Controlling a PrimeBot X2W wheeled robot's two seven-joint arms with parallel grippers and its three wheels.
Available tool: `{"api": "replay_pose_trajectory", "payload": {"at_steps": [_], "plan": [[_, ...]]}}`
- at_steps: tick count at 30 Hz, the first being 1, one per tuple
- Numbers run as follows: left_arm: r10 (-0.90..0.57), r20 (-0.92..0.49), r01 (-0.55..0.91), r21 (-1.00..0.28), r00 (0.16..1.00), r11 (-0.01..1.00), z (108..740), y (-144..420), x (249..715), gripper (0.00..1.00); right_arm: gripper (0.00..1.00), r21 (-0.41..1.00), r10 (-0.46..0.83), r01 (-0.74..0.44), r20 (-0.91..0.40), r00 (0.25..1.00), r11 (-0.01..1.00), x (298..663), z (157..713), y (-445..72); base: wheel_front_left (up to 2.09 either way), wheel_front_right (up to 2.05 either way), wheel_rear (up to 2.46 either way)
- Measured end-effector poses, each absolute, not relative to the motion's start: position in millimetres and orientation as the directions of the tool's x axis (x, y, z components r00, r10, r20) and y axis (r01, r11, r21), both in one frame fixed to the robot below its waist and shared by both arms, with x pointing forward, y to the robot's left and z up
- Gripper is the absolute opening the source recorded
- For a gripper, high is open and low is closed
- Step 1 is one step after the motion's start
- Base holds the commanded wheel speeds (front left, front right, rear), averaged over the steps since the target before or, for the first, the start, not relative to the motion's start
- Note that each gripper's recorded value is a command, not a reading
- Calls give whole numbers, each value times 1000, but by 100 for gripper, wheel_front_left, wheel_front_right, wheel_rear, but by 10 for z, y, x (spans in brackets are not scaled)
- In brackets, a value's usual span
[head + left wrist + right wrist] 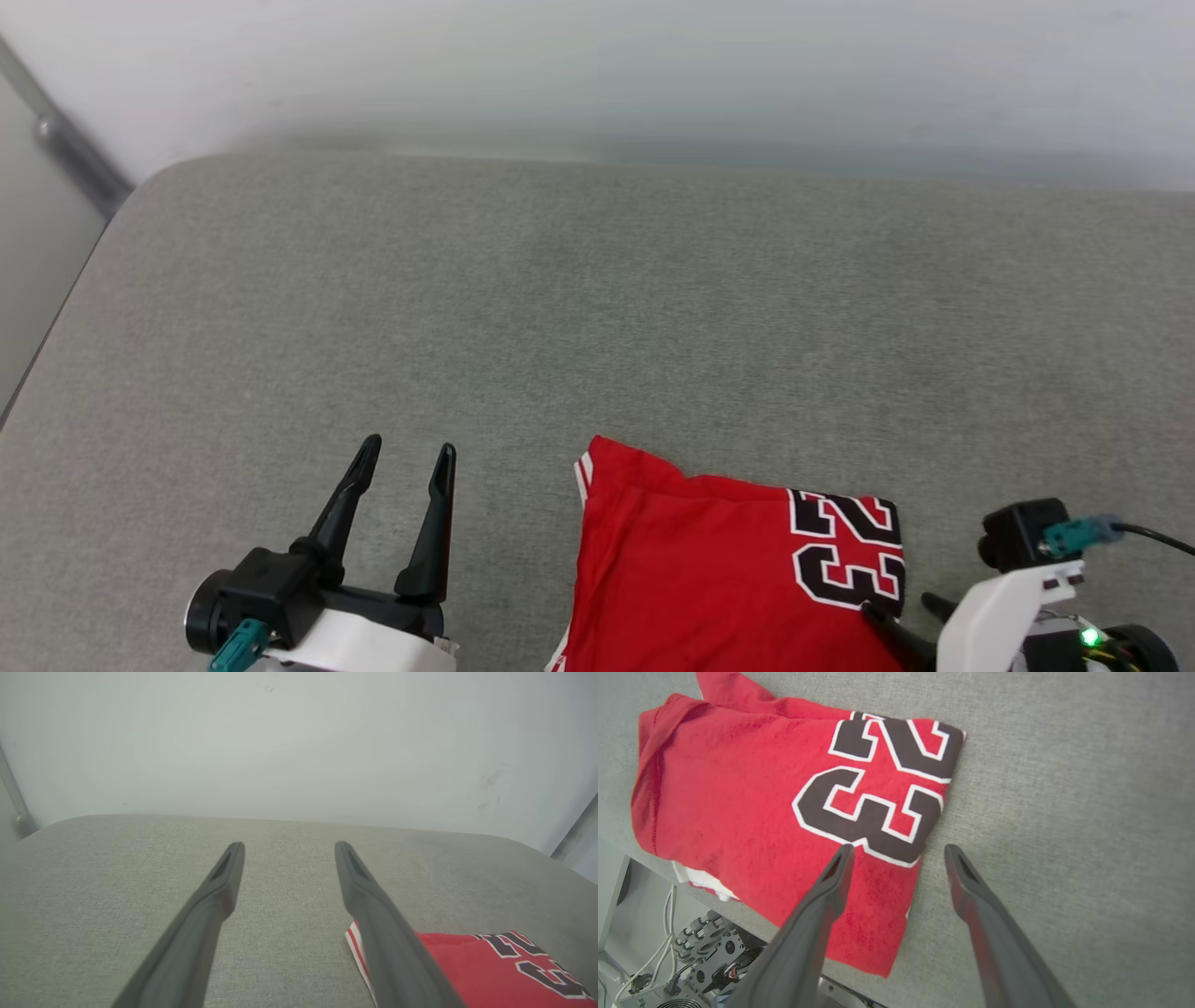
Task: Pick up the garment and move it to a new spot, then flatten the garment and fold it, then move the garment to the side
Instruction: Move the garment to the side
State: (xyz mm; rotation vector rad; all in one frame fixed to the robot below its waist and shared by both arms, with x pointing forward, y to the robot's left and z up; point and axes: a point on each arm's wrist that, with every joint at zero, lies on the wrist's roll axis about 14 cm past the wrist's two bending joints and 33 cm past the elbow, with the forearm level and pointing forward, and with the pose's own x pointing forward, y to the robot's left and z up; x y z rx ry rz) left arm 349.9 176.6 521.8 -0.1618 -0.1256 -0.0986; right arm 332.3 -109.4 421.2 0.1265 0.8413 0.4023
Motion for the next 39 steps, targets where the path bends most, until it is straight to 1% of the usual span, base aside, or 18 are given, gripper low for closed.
{"api": "replay_pose_trajectory", "payload": {"at_steps": [3, 6, 16, 17, 18, 19, 23, 27, 30, 31, 32, 35, 39], "plan": [[-74, 130, 93, -153, 989, 984, 5212, 1808, 3506, 100, 100, 286, 408, -301, -749, 521, 910, 3291, 4110, -992, 0, 0, 0], [-68, 117, 86, -153, 991, 985, 5177, 1818, 3498, 100, 100, 274, 395, -305, -788, 472, 912, 3312, 4000, -968, 0, 0, 0], [-27, 83, 38, -137, 996, 990, 5088, 1950, 3483, 100, 100, 260, 398, -378, -846, 354, 888, 3322, 3648, -670, 0, 0, 0], [-24, 79, 34, -135, 997, 990, 5077, 1960, 3478, 100, 96, 252, 394, -390, -852, 346, 886, 3318, 3617, -649, 0, 0, 0], [-21, 75, 31, -134, 997, 990, 5066, 1968, 3472, 100, 36, 251, 395, -398, -853, 340, 883, 3316, 3593, -627, 0, 0, 0], [-20, 73, 29, -133, 997, 991, 5061, 1971, 3468, 100, 0, 250, 396, -402, -854, 336, 881, 3316, 3571, -612, 0, 0, 0], [-22, 74, 32, -133, 997, 991, 5062, 1962, 3460, 100, 0, 229, 403, -446, -847, 346, 865, 3343, 3557, -537, 0, 0, 0], [-37, 82, 47, -131, 996, 990, 5084, 1923, 3473, 100, 0, 153, 382, -503, -837, 392, 851, 3410, 3615, -595, 0, 0, 0], [-62, 87, 73, -132, 994, 988, 5092, 1849, 3499, 100, 0, 39, 354, -569, -816, 456, 821, 3530, 3743, -688, 0, 0, 0], [-83, 89, 95, -135, 993, 986, 5091, 1778, 3516, 100, 0, -72, 316, -612, -806, 501, 788, 3608, 3839, -829, 0, 0, 0], [-97, 91, 109, -136, 991, 985, 5094, 1735, 3531, 100, 0, -126, 290, -623, -802, 522, 772, 3642, 3884, -931, 0, 0, 0], [-153, 100, 166, -140, 983, 976, 5110, 1557, 3604, 100, 0, -251, 231, -628, -780, 582, 736, 3743, 4065, -1214, 0, 0, 0], [-242, 114, 257, -153, 964, 954, 5128, 1257, 3723, 100, 0, -388, 133, -613, -763, 633, 689, 3793, 4271, -1662, 0, 0, 0]]}}
